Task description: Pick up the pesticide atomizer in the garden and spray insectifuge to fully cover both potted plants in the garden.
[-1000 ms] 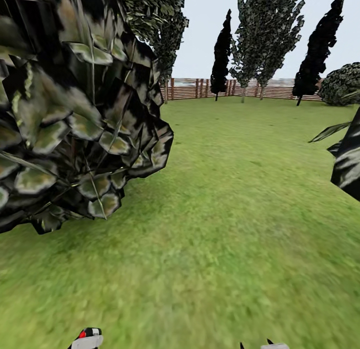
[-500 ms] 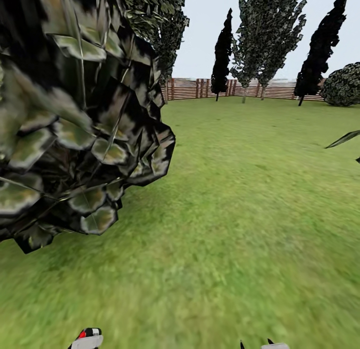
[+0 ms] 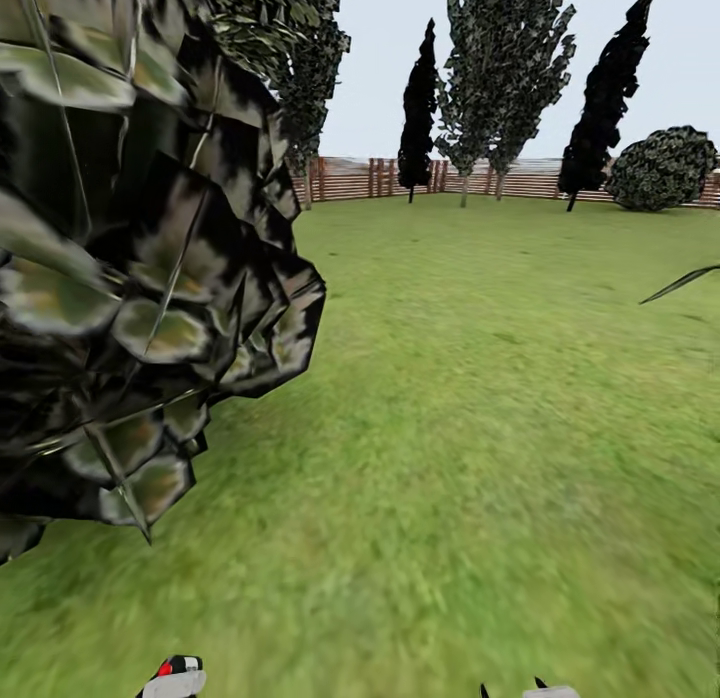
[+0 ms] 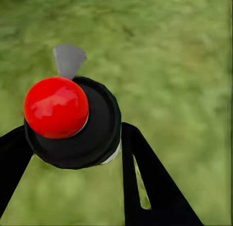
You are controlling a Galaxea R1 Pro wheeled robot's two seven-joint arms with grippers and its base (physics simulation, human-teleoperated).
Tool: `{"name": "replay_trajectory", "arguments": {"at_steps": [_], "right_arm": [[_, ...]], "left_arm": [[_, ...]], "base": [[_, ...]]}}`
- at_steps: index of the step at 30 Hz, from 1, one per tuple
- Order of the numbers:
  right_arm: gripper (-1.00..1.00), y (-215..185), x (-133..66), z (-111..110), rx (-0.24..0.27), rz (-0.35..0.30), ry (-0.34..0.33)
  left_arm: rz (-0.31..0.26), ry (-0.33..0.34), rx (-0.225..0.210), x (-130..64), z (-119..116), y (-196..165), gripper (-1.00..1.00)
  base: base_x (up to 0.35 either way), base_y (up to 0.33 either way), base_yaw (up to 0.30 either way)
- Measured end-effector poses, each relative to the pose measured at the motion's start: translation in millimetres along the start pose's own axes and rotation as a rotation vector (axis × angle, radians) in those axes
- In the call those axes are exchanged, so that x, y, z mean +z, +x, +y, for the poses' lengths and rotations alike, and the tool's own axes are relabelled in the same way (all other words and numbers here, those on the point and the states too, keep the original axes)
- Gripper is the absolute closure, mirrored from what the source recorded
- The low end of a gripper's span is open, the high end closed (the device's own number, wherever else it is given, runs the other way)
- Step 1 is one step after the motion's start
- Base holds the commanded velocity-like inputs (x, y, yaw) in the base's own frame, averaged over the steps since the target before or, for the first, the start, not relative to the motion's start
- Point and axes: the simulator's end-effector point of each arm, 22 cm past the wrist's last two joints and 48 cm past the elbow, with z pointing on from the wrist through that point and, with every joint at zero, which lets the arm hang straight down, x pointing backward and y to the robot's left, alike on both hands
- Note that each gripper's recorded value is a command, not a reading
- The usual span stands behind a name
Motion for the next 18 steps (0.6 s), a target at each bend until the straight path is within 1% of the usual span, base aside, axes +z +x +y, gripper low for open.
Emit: {"name": "replay_trajectory", "arguments": {"at_steps": [6,18], "right_arm": [[-1.0,-1.0,0.1,-0.1,0.0,-0.002,0.0],[-1.0,-3.0,0.2,-0.1,-0.001,-0.007,0.0]], "left_arm": [[-0.002,0.0,-0.001,0.0,0.1,-1.0,1.0],[-0.007,0.0,-0.002,0.1,0.0,-3.1,1.0]], "base": [[0.333,0.064,-0.253],[0.305,0.169,-0.253]]}}
